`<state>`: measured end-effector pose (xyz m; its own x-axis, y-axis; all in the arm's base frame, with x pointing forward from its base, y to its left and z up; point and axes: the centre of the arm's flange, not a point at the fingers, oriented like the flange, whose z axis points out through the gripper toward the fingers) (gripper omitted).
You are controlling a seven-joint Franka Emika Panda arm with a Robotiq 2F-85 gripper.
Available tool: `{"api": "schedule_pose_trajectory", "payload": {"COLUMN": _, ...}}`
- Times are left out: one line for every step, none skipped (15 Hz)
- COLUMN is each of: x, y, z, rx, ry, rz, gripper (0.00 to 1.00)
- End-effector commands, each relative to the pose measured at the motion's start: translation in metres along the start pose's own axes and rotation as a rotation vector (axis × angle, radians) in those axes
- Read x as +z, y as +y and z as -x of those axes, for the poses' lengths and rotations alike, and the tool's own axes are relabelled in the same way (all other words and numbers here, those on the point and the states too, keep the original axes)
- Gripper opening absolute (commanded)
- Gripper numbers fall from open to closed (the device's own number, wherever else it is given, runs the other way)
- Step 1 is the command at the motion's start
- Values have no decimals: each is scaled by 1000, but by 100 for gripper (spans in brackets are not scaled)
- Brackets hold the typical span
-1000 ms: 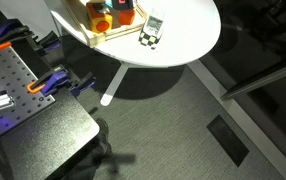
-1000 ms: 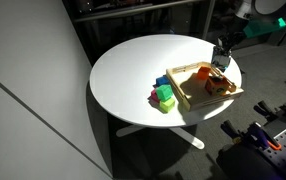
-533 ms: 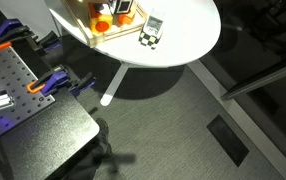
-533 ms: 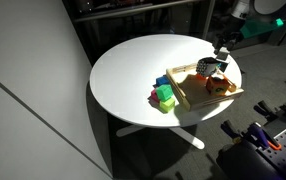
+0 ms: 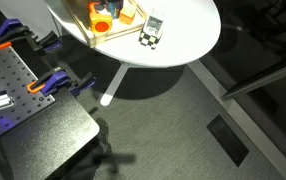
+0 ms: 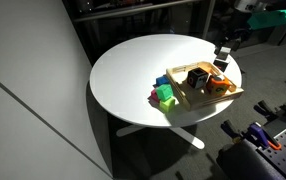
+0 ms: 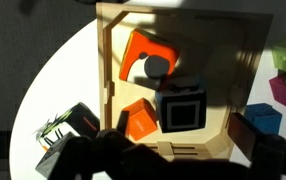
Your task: Put the black and white box onto the tray
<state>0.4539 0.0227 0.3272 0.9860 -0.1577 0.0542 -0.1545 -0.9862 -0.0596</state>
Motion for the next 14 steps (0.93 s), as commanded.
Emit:
{"api": "schedule_pose_trajectory", "payload": {"x": -23, "y": 0, "z": 22, "rx": -22, "ry": -80, "rz": -13, "gripper": 100}}
{"api": "schedule_pose_trajectory", "payload": {"x": -26, "y": 0, "z": 26, "rx": -27, "ry": -105, "rz": -4, "gripper": 100}}
{"api": "schedule_pose_trajectory", "payload": {"x": -29, "y": 1, "z": 30, "rx": -30, "ry": -128, "rz": 1, "gripper": 100}}
{"api": "schedule_pose_trajectory", "payload": {"x": -33, "y": 1, "z": 34, "rx": -35, "ry": -154, "rz": 5, "gripper": 100}}
{"api": "schedule_pose_trajectory", "payload": {"x": -36, "y": 2, "z": 38, "rx": -37, "ry": -173, "rz": 8, "gripper": 100}}
{"api": "schedule_pose_trajectory", "payload": {"x": -39, "y": 2, "z": 42, "rx": -40, "ry": -190, "rz": 12, "gripper": 100}}
{"api": "schedule_pose_trajectory", "payload": {"x": -42, "y": 3, "z": 45, "rx": -40, "ry": -200, "rz": 18, "gripper": 100}}
{"api": "schedule_pose_trajectory", "payload": {"x": -45, "y": 4, "z": 47, "rx": -45, "ry": -192, "rz": 34, "gripper": 100}}
{"api": "schedule_pose_trajectory", "payload": {"x": -47, "y": 4, "z": 49, "rx": -45, "ry": -188, "rz": 41, "gripper": 100}}
{"api": "schedule_pose_trajectory", "payload": {"x": -50, "y": 5, "z": 50, "rx": -55, "ry": -180, "rz": 48, "gripper": 100}}
{"api": "schedule_pose_trajectory", "payload": {"x": -52, "y": 5, "z": 52, "rx": -60, "ry": -174, "rz": 53, "gripper": 100}}
{"api": "schedule_pose_trajectory", "payload": {"x": -41, "y": 1, "z": 41, "rx": -40, "ry": -186, "rz": 36, "gripper": 100}}
{"api": "schedule_pose_trajectory", "payload": {"x": -44, "y": 1, "z": 42, "rx": -43, "ry": -181, "rz": 39, "gripper": 100}}
{"api": "schedule_pose_trajectory", "payload": {"x": -45, "y": 2, "z": 43, "rx": -45, "ry": -178, "rz": 41, "gripper": 100}}
